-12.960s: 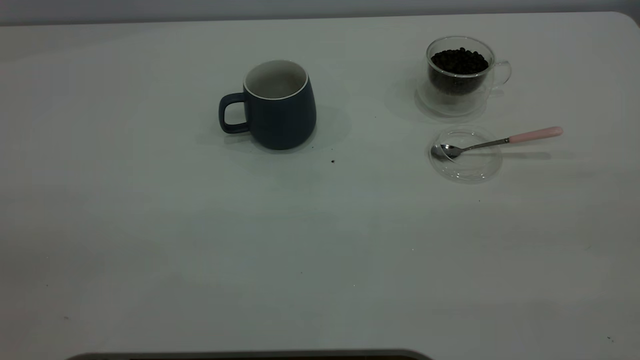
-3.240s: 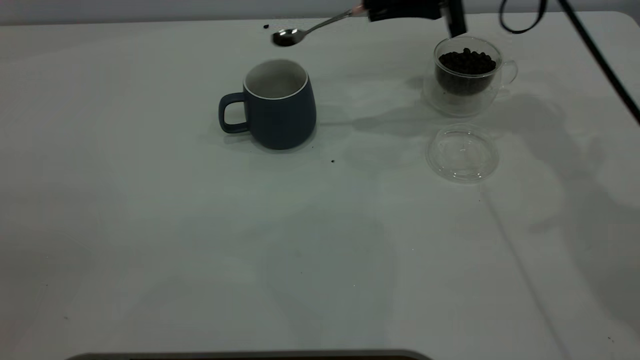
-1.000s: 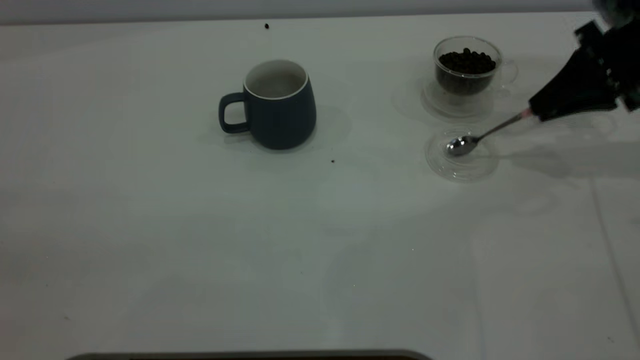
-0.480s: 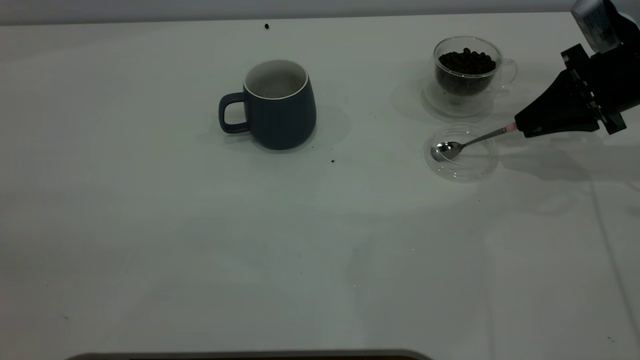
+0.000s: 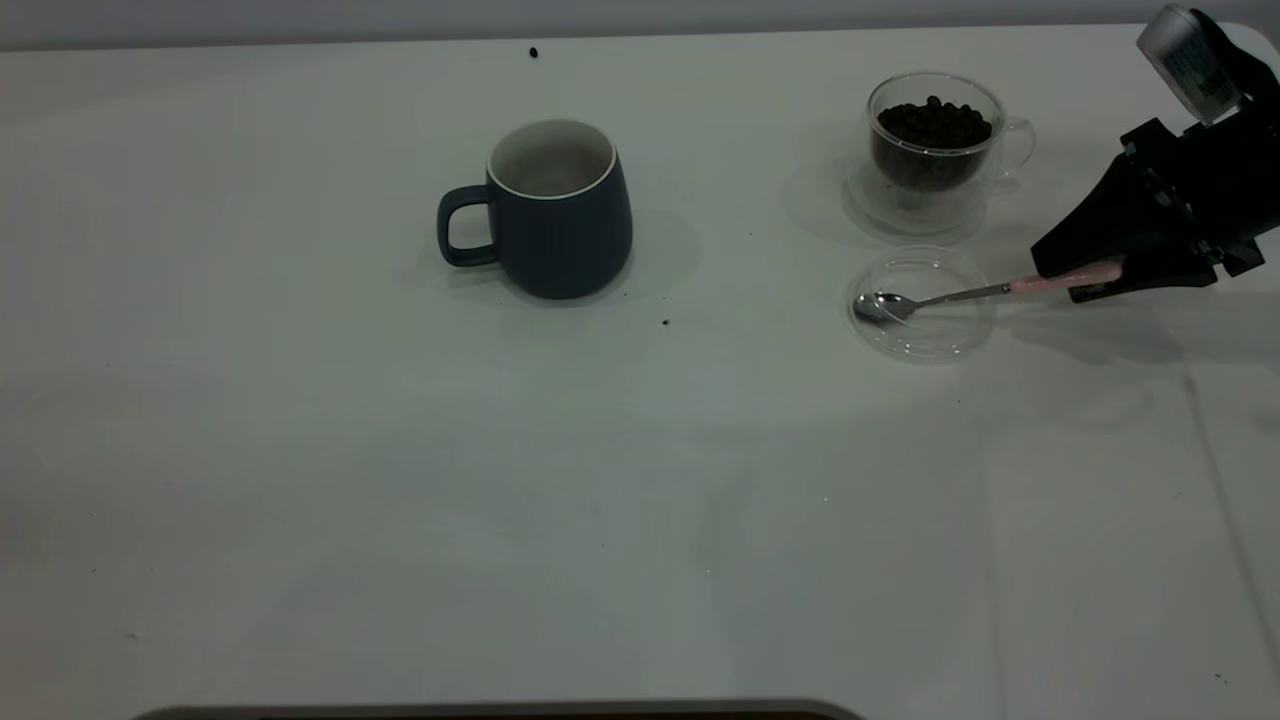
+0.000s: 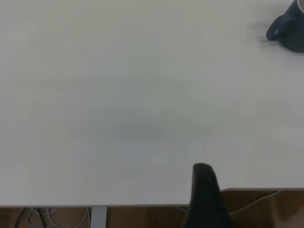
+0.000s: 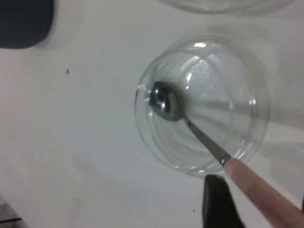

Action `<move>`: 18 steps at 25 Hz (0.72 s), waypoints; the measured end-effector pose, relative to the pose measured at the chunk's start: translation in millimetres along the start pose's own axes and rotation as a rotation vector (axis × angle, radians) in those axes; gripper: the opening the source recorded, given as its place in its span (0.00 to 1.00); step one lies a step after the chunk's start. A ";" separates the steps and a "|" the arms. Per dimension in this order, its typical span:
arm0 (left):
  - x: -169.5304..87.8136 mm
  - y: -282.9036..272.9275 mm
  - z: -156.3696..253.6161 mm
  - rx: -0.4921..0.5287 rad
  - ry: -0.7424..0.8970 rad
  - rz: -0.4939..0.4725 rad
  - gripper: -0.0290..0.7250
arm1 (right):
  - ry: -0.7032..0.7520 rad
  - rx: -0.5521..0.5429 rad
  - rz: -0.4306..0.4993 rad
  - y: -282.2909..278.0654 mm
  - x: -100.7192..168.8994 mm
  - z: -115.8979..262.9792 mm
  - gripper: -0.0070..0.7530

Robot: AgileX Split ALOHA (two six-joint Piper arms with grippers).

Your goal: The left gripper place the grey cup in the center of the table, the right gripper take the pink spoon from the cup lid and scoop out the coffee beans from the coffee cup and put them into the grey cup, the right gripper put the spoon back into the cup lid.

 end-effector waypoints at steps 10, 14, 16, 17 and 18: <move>0.0 0.0 0.0 0.000 0.000 0.000 0.79 | -0.063 -0.181 0.164 0.2 -14.6 -23.7 0.82; 0.0 0.0 0.0 0.000 0.000 0.000 0.79 | -0.174 -0.193 0.201 -6.6 10.5 -37.3 0.78; 0.0 0.0 0.0 0.000 0.000 0.000 0.79 | -0.267 -0.187 0.207 -19.7 46.6 -49.0 0.75; 0.0 0.0 0.0 0.000 0.000 0.000 0.79 | -0.310 -0.172 0.212 -25.2 67.0 -52.4 0.74; 0.0 0.0 0.0 0.000 0.000 0.000 0.79 | -0.363 -0.159 0.224 -35.9 90.1 -55.1 0.73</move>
Point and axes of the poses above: a point on each arm's last joint axis where the gripper is mounted, y pointing out along that axis toward the gripper, x along the wrist's bending axis when the last joint is at zero, z = x × y, the point moved 3 cm from there along y, pointing out along that axis toward the gripper
